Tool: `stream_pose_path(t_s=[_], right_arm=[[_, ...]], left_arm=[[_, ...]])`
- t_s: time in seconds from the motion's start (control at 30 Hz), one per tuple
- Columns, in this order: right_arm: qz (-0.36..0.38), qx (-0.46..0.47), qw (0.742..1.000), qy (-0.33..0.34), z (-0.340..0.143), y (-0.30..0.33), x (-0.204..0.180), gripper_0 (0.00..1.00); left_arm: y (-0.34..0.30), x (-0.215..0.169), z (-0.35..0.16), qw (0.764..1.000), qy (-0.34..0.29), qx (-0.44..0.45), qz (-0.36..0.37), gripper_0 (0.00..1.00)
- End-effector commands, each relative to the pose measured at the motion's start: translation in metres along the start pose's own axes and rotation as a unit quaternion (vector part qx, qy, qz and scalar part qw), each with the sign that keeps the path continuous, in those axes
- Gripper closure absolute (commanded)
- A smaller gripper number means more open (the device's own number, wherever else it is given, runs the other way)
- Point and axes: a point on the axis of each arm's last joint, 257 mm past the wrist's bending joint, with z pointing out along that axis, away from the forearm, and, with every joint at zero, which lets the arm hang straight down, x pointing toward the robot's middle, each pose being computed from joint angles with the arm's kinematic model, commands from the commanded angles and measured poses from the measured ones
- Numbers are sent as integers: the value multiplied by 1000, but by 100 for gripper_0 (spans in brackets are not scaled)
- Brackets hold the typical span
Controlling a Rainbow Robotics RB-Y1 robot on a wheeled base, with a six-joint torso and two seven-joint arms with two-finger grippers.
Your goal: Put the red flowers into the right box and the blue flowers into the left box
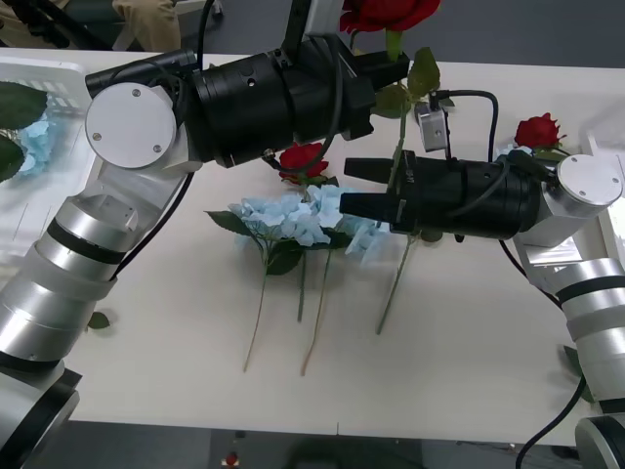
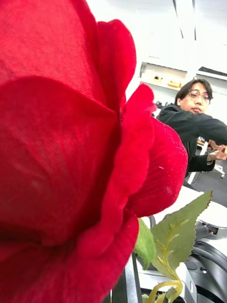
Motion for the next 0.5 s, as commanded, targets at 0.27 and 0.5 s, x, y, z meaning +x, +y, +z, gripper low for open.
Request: stream_pose_path(t_s=[0.27,0.5], right_arm=[[-29,-2,1000,-6,7,3,-20,100],[-29,1,1000,-8,6,1,-22,100]], left_arm=[[-12,-25,7,998,-16,14,54,100],[-12,-25,7,998,-16,14,54,100]])
